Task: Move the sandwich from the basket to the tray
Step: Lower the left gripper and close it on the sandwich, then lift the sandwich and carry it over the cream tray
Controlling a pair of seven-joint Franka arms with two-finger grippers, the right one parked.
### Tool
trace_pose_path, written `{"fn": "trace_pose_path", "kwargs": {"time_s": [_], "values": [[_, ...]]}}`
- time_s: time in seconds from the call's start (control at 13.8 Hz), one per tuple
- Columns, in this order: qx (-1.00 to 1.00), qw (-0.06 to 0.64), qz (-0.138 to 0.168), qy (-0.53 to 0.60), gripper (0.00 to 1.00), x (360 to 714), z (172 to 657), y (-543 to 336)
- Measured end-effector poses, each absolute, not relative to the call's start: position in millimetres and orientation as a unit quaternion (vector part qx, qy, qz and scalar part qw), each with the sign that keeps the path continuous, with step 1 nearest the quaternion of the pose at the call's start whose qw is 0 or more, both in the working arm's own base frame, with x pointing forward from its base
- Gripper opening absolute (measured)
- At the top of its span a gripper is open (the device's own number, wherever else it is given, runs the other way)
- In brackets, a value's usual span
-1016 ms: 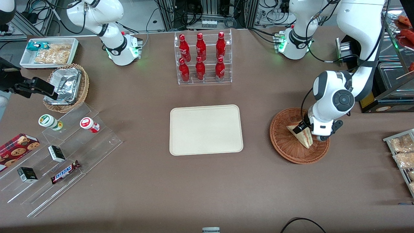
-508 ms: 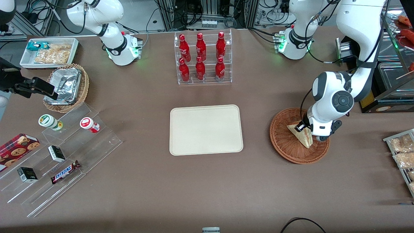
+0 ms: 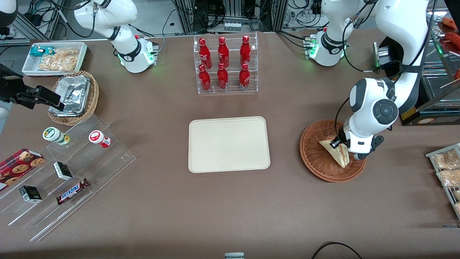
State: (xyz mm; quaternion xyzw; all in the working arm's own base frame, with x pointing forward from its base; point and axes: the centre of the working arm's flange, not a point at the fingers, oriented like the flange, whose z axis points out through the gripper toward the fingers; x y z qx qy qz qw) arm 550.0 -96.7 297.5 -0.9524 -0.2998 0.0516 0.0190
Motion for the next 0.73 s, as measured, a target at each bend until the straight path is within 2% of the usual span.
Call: {"fn": "trace_pose_path", "kwargs": {"time_s": [0.36, 0.73], "values": [[-0.981, 0.042, 0.094, -0.162, 0.15, 532.9, 331.1, -176.1], [-0.993, 0.044, 0.089, -0.061, 0.15, 517.0, 339.4, -272.2]]}}
